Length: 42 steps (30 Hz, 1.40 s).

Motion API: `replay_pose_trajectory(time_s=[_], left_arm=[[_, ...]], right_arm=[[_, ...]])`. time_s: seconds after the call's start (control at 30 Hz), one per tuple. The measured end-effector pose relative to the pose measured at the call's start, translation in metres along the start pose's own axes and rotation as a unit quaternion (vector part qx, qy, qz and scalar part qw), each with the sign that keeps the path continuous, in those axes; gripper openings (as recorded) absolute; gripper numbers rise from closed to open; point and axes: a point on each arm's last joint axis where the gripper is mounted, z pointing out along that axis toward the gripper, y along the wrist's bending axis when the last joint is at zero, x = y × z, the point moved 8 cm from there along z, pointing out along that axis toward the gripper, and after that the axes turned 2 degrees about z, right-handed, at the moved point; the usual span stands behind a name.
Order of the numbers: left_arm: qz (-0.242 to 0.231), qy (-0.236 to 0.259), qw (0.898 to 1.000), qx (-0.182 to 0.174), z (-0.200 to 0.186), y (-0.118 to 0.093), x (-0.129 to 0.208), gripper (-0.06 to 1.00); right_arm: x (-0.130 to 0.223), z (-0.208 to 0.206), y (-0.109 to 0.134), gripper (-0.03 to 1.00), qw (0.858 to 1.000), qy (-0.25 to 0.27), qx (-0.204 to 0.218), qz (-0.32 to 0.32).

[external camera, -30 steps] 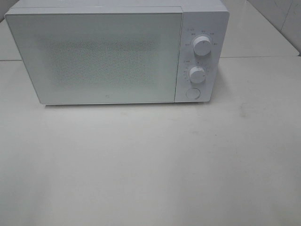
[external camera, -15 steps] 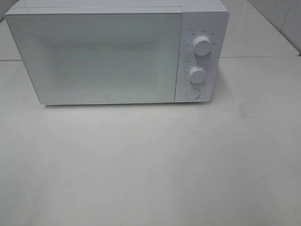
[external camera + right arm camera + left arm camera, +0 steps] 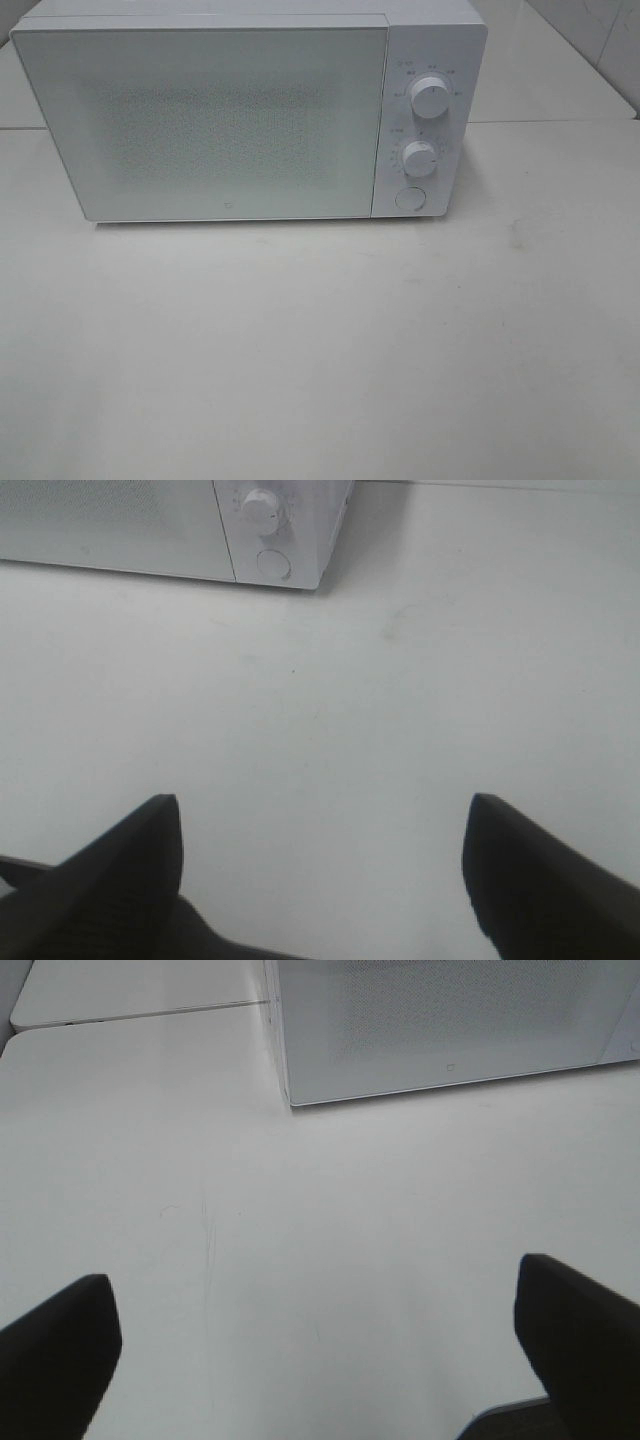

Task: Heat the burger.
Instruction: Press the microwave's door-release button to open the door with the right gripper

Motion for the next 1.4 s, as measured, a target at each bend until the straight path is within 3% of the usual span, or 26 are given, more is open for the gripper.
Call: replay_pose_trajectory(time_s=[0.2, 0.47, 1.13, 1.4], left_arm=[[0.000, 0.000, 1.000, 0.000, 0.000, 0.000, 0.000, 0.99], [0.000, 0.000, 1.000, 0.000, 0.000, 0.000, 0.000, 0.99], [0.000, 0.000, 1.000, 0.000, 0.000, 0.000, 0.000, 0.99], [0.000, 0.000, 1.000, 0.000, 0.000, 0.000, 0.000, 0.99]], right_arm=[[0.001, -0.006, -0.003, 0.75, 1.000, -0.026, 0.014, 0.006], [0.012, 0.009, -0.008, 0.75, 1.000, -0.004, 0.027, 0.005], [0.010, 0.012, -0.007, 0.75, 1.000, -0.014, 0.022, 0.006], [-0.007, 0.016, -0.005, 0.75, 1.000, -0.019, 0.022, 0.006]])
